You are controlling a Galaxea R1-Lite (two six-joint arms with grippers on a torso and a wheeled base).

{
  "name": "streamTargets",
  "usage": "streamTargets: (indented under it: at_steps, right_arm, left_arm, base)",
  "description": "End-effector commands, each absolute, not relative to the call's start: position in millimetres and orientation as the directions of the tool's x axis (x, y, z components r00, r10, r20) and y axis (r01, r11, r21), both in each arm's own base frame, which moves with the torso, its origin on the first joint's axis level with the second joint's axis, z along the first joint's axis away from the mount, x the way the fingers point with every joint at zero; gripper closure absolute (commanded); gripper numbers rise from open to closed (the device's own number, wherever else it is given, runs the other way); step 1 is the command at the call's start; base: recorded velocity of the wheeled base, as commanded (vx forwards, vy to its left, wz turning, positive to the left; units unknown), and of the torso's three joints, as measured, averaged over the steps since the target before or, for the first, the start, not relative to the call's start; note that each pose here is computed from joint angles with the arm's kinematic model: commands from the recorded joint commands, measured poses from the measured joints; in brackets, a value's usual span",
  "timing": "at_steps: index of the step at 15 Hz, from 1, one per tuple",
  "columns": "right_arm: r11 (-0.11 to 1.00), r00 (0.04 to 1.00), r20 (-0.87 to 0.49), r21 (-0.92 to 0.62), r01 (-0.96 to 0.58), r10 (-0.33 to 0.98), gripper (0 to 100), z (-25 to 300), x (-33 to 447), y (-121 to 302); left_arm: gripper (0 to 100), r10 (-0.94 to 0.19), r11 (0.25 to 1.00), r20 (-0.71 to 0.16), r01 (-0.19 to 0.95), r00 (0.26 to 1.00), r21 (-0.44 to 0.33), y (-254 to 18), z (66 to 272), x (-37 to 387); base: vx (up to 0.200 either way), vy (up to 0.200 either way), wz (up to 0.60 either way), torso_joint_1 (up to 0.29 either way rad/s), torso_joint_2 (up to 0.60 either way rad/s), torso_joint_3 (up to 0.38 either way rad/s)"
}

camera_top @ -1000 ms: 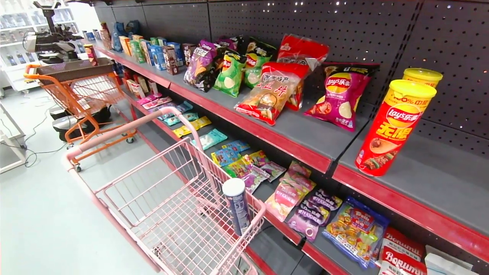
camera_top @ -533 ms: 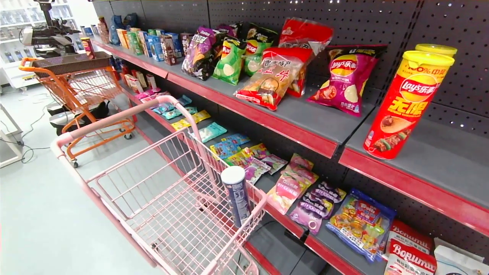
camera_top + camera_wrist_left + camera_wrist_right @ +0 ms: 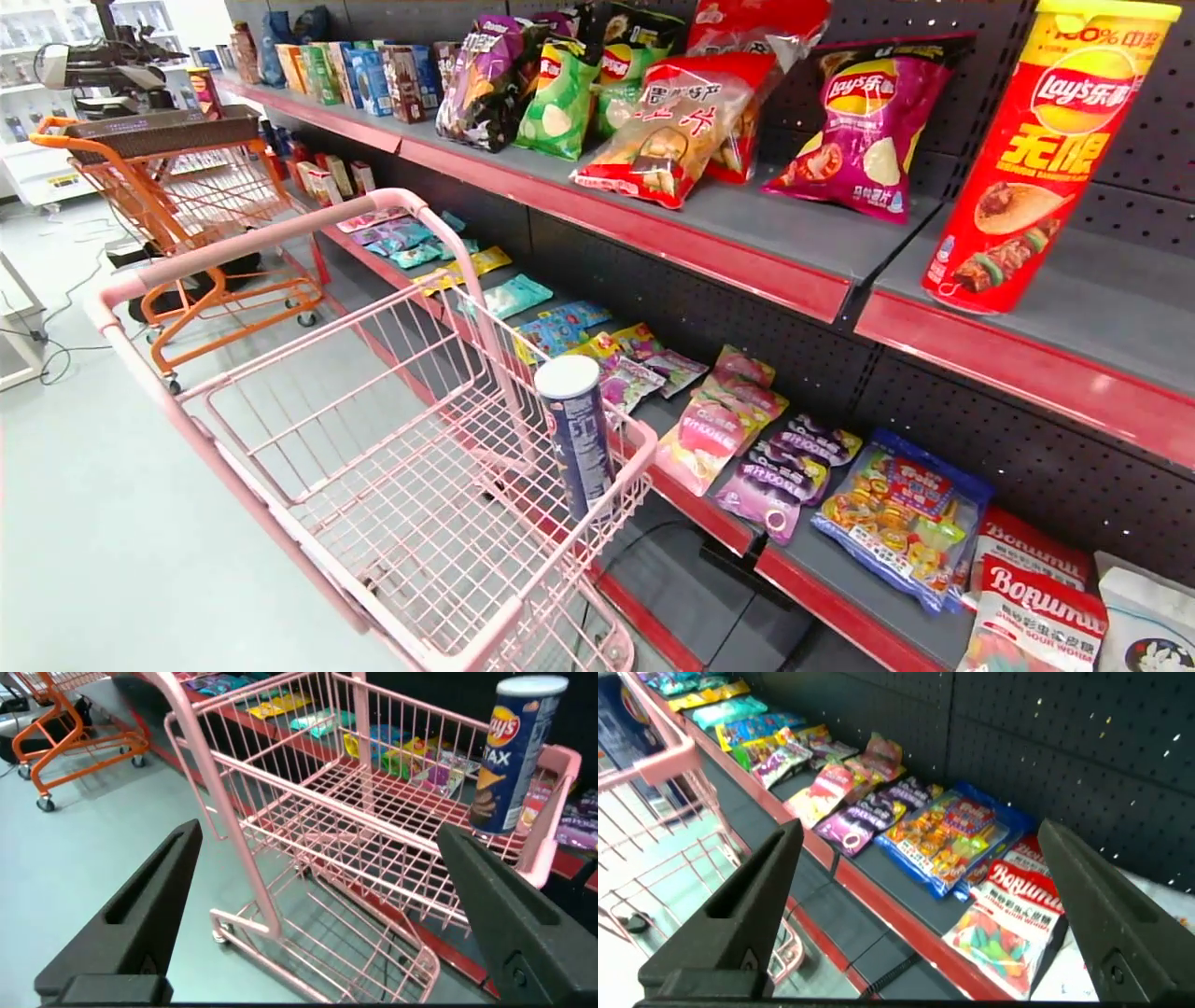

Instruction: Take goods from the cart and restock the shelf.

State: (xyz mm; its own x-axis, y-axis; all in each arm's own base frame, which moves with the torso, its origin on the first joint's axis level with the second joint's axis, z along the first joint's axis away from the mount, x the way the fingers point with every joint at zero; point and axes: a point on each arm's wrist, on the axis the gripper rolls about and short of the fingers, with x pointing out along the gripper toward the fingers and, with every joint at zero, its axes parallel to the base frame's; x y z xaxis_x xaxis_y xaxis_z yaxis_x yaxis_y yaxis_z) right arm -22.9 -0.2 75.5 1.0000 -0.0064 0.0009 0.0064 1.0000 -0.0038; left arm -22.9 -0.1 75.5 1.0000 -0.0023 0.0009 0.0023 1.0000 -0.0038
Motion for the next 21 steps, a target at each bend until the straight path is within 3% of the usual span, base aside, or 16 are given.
streamTargets:
  at_steps: [1,7,10,11,12,13,14,16,18,21]
  right_arm:
    - [1.0,1.0,0.0,-0.005,0.006,-0.006,0,75,-23,0]
    - [1.0,1.0,0.0,-0.003,0.006,-0.006,0,75,-23,0]
    - [1.0,1.0,0.0,-0.005,0.006,-0.006,0,75,-23,0]
    - [1.0,1.0,0.0,-0.005,0.006,-0.006,0,75,-23,0]
    - [1.0,1.0,0.0,-0.003,0.006,-0.006,0,75,-23,0]
    - [1.0,1.0,0.0,-0.003,0.006,-0.006,0,75,-23,0]
    - [1.0,1.0,0.0,-0.003,0.006,-0.006,0,75,-23,0]
    - [1.0,1.0,0.0,-0.003,0.006,-0.006,0,75,-23,0]
    - [1.0,1.0,0.0,-0.005,0.006,-0.006,0,75,-23,0]
    - [1.0,1.0,0.0,-0.005,0.006,-0.006,0,75,-23,0]
  left_arm:
    - [0,-0.003,1.0,0.0,0.003,1.0,-0.005,0,75,-23]
    - [0,-0.008,1.0,-0.028,0.008,1.0,0.003,0,76,-21]
    - [0,-0.014,1.0,0.029,0.014,0.999,0.0,0,83,-24]
    - [0,-0.043,0.999,0.052,0.044,0.998,-0.013,0,126,-23]
    - [0,-0.074,0.993,0.017,0.075,0.997,-0.092,0,174,-6]
    - [0,-0.089,0.985,0.006,0.089,0.996,-0.145,-1,210,12]
    - [0,-0.096,0.984,-0.026,0.091,0.995,-0.152,-4,239,41]
    - [0,-0.229,0.965,-0.099,0.213,0.968,-0.154,-14,240,103]
    - [0,-0.343,0.933,-0.111,0.325,0.933,-0.151,-29,225,172]
    - [0,-0.452,0.892,-0.148,0.443,0.88,-0.089,-44,181,245]
  base:
    - [0.0,0.0,0.0,-0.124,0.49,0.354]
    - [0.0,0.0,0.0,-0.044,0.17,0.131]
    - [0.0,0.0,0.0,0.0,0.0,0.0]
    - [0.0,0.0,0.0,0.0,0.0,0.0]
    - [0.0,0.0,0.0,0.0,0.0,0.0]
    - [0.0,0.0,0.0,0.0,0.0,0.0]
    - [0.0,0.0,0.0,0.0,0.0,0.0]
    - [0.0,0.0,0.0,0.0,0.0,0.0]
    - [0.0,0.0,0.0,0.0,0.0,0.0]
    - [0.0,0.0,0.0,0.0,0.0,0.0]
